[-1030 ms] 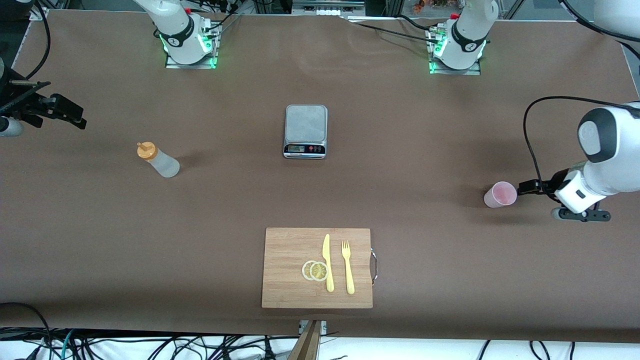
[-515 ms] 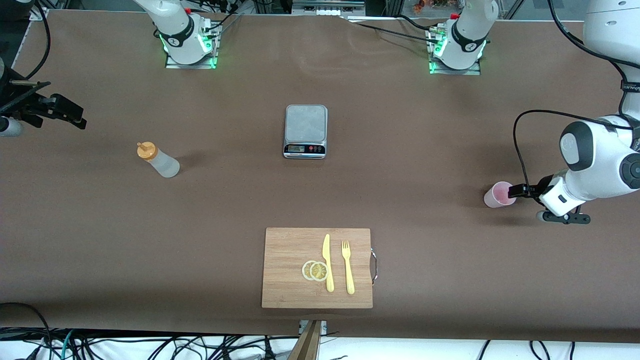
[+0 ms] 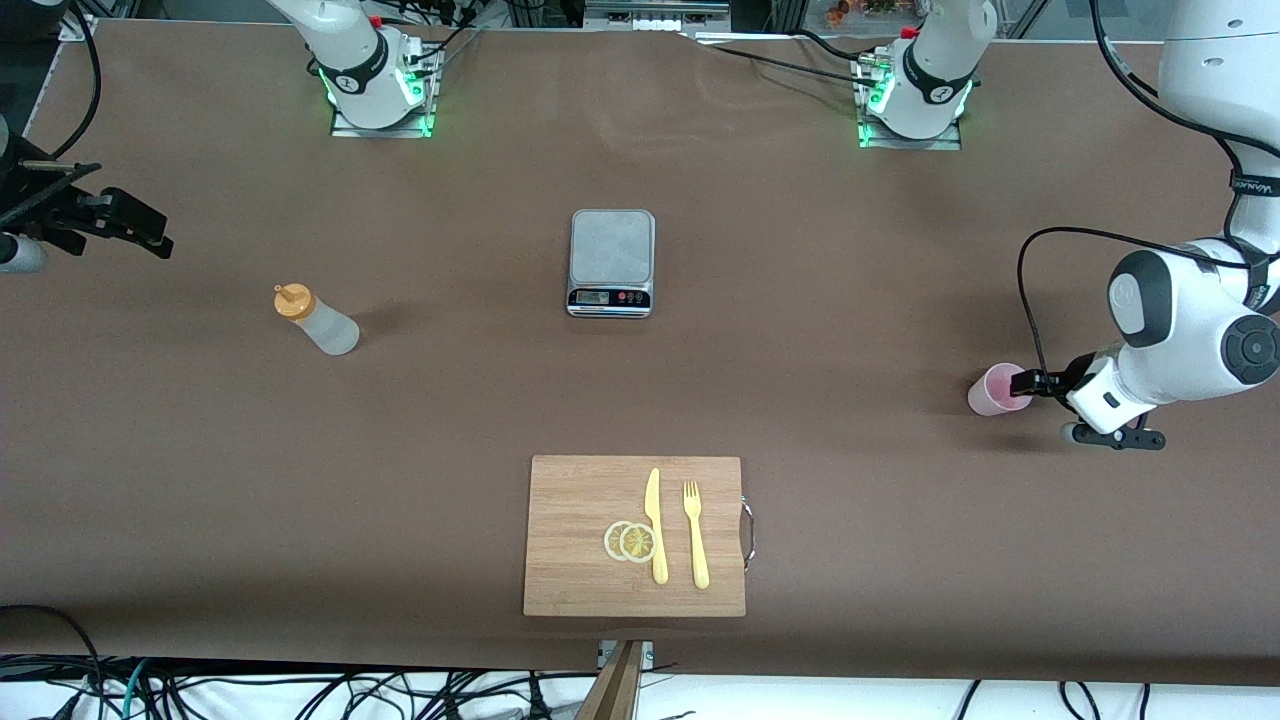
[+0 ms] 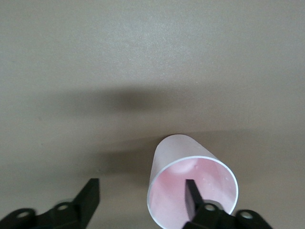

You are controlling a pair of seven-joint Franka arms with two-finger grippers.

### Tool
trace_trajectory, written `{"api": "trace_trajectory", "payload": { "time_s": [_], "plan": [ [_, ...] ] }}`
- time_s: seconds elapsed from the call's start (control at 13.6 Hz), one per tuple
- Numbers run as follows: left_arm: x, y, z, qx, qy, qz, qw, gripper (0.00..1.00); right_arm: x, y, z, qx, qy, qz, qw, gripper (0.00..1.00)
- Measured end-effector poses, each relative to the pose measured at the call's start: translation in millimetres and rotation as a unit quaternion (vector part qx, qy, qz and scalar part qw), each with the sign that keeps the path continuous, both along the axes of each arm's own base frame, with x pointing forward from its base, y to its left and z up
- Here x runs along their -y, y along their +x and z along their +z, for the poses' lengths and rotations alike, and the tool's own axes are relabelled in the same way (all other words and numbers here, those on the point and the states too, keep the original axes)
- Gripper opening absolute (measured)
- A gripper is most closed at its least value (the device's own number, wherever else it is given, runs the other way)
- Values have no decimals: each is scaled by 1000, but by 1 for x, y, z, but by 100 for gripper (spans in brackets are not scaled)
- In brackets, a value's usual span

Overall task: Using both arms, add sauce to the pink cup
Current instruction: 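Lift the pink cup with the left gripper and carry it to the scale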

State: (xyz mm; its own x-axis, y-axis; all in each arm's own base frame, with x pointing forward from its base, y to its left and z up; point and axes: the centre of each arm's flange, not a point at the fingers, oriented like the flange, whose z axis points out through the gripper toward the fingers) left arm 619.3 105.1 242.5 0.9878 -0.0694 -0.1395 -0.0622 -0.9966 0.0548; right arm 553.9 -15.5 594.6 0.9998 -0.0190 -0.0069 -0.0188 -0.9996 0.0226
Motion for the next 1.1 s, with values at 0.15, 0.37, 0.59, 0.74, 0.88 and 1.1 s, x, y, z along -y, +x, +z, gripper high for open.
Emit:
{"api": "trace_trajectory", "payload": {
  "time_s": [0.15, 0.37, 0.59, 0.74, 0.88, 1.1],
  "plan": [
    [2, 0, -2, -2, 0, -2, 1000, 49, 0, 0, 0, 0, 0, 0, 1000, 100],
    [3, -1, -8, -6, -1, -2, 1000, 30, 0, 0, 0, 0, 0, 0, 1000, 100],
    [4, -1, -10, -7, -2, -4, 1000, 3, 0, 0, 0, 0, 0, 0, 1000, 100],
    [7, 0, -9, -6, -2, -6, 1000, 4, 0, 0, 0, 0, 0, 0, 1000, 100],
    [21, 5, -2, -2, -2, -13, 1000, 4, 0, 0, 0, 0, 0, 0, 1000, 100],
    [81, 13, 29, 4, -1, -17, 1000, 4, 0, 0, 0, 0, 0, 0, 1000, 100]
  ]
}}
